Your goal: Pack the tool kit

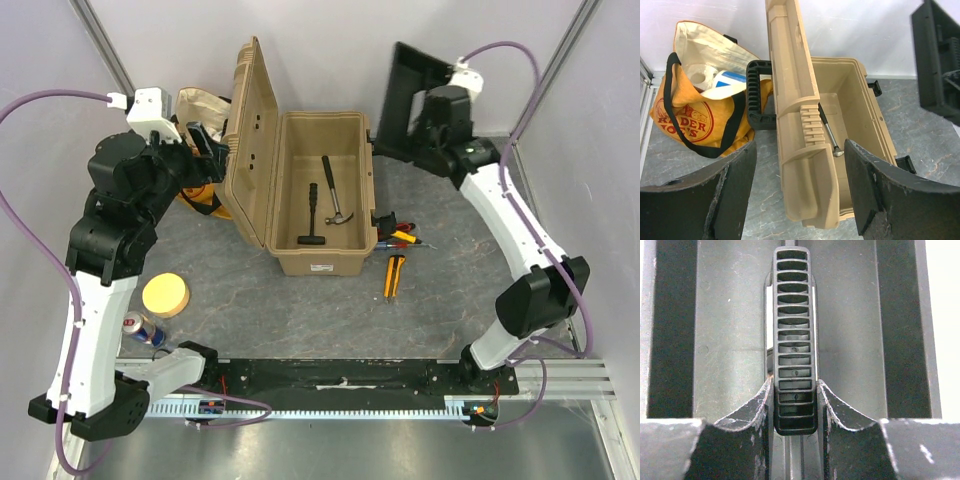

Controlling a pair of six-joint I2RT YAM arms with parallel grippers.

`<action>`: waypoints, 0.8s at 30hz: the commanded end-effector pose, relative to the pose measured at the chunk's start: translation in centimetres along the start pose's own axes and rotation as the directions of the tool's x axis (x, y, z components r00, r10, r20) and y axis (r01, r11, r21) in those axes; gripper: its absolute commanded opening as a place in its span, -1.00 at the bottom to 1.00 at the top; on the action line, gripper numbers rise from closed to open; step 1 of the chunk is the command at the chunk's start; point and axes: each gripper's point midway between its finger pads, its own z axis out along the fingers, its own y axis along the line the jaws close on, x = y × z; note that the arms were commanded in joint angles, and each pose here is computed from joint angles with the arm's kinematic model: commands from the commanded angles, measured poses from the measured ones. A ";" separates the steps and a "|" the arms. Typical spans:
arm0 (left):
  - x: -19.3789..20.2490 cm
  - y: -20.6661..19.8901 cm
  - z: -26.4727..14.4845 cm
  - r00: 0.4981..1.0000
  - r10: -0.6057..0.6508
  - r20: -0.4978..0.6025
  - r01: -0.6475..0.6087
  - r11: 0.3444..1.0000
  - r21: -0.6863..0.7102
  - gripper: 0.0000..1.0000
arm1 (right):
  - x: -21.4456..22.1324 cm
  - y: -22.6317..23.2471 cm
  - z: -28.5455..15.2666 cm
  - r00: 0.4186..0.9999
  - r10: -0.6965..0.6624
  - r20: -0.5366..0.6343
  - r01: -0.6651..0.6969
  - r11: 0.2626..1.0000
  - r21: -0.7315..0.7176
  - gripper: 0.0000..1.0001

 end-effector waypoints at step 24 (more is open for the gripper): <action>0.9 -0.3 -1.6 0.997 -0.069 0.025 0.068 0.997 0.031 0.52 | 16.3 19.7 -8.0 0.984 -0.161 -0.074 0.158 0.986 -0.045 -1.00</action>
